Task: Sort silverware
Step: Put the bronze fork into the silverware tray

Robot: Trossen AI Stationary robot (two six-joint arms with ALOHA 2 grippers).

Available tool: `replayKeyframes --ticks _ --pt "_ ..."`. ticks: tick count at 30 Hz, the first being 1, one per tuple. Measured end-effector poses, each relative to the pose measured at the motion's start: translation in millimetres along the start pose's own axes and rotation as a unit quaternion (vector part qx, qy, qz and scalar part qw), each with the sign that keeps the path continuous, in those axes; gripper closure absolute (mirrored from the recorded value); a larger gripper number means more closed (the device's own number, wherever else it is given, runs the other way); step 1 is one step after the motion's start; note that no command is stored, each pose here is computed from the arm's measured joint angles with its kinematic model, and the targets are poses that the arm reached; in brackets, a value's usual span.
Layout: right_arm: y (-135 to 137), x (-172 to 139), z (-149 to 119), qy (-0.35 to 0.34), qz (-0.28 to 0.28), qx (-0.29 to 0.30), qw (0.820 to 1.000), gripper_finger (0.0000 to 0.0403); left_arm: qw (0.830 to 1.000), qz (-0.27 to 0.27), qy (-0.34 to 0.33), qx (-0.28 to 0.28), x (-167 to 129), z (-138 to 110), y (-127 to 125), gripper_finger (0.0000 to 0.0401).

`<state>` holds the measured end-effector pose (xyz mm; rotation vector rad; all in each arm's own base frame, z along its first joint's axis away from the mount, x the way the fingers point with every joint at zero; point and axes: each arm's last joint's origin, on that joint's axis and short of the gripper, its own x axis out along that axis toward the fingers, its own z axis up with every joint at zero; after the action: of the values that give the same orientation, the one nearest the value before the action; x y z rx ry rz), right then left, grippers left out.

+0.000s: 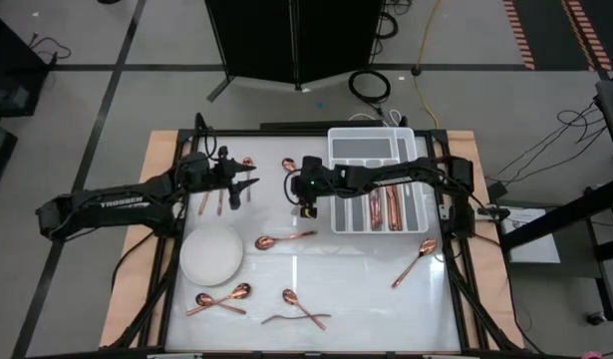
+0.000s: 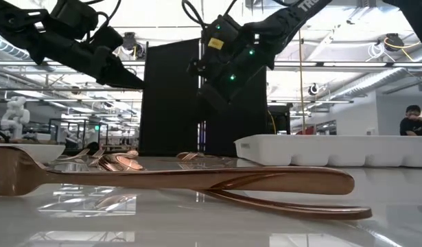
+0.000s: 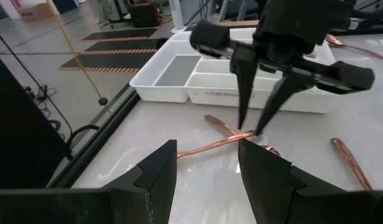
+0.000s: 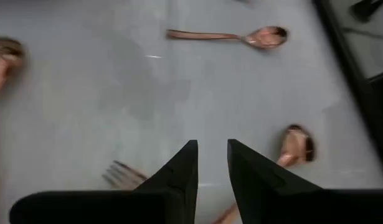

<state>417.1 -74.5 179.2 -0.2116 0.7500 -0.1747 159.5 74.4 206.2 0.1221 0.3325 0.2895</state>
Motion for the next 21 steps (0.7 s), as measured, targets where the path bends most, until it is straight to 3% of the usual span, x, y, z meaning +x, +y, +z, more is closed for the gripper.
replayKeyframes --ticks 3,11,21 --pt "5 -1 1 0.007 -0.016 -0.01 1.0 0.0326 1.0 -0.009 0.001 -0.001 0 0 0 0.023" --pt "20 -3 -8 0.061 0.003 -0.016 0.998 0.0326 1.0 -0.013 0.012 -0.001 0 -3 -1 0.023" --pt "42 7 -15 0.089 -0.022 -0.086 0.992 0.0326 1.0 -0.021 0.006 -0.011 0 -2 -1 0.023"
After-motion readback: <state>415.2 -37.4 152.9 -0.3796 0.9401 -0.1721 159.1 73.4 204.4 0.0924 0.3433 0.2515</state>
